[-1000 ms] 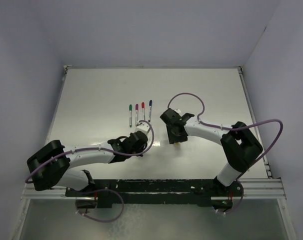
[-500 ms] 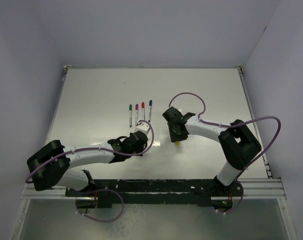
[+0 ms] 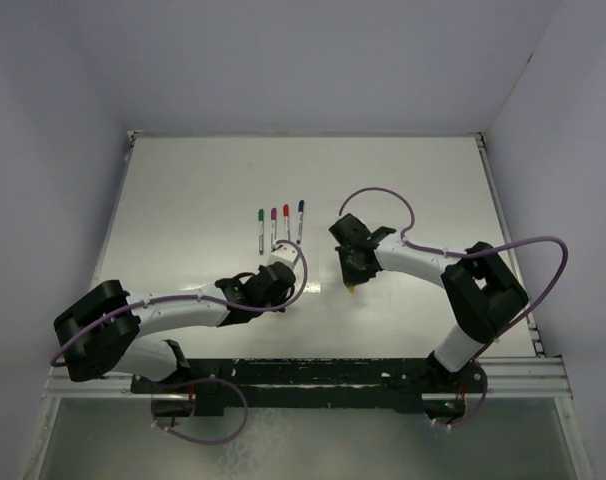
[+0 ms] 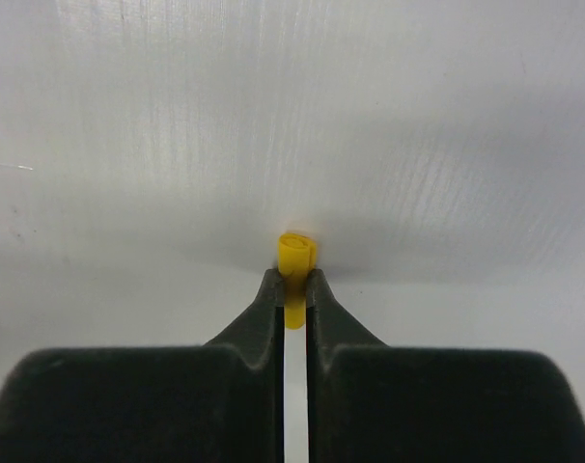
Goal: Insert the pens into the pen caps
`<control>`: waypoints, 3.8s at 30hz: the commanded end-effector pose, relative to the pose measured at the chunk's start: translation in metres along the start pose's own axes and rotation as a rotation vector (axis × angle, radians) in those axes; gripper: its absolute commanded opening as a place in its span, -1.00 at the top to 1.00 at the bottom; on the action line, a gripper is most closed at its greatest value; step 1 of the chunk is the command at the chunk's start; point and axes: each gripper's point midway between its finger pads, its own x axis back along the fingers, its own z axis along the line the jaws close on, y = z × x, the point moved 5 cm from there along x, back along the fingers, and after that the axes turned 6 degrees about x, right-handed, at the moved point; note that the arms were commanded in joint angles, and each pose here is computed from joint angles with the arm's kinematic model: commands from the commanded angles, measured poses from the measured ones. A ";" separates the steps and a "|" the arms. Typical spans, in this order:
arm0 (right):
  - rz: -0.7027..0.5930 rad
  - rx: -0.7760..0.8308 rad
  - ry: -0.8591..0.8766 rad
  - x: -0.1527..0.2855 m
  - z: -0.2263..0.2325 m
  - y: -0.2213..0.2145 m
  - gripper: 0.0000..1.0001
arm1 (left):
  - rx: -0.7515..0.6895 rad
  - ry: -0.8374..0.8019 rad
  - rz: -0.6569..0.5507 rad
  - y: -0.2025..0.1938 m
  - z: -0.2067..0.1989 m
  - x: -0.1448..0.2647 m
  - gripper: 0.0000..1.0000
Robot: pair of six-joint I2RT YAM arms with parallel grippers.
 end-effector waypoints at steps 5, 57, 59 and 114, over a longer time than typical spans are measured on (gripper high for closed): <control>0.038 0.024 0.014 -0.003 -0.001 -0.010 1.00 | 0.014 -0.017 -0.063 0.018 -0.007 0.004 1.00; -1.409 -0.278 0.596 0.235 -0.021 0.084 1.00 | 0.060 -0.753 -0.726 0.159 -0.110 0.095 1.00; -1.404 -0.278 0.589 0.233 -0.021 0.084 1.00 | 0.064 -0.750 -0.728 0.159 -0.109 0.095 1.00; -1.399 -0.273 0.628 0.237 -0.017 0.087 1.00 | 0.066 -0.705 -0.685 0.138 -0.098 0.081 1.00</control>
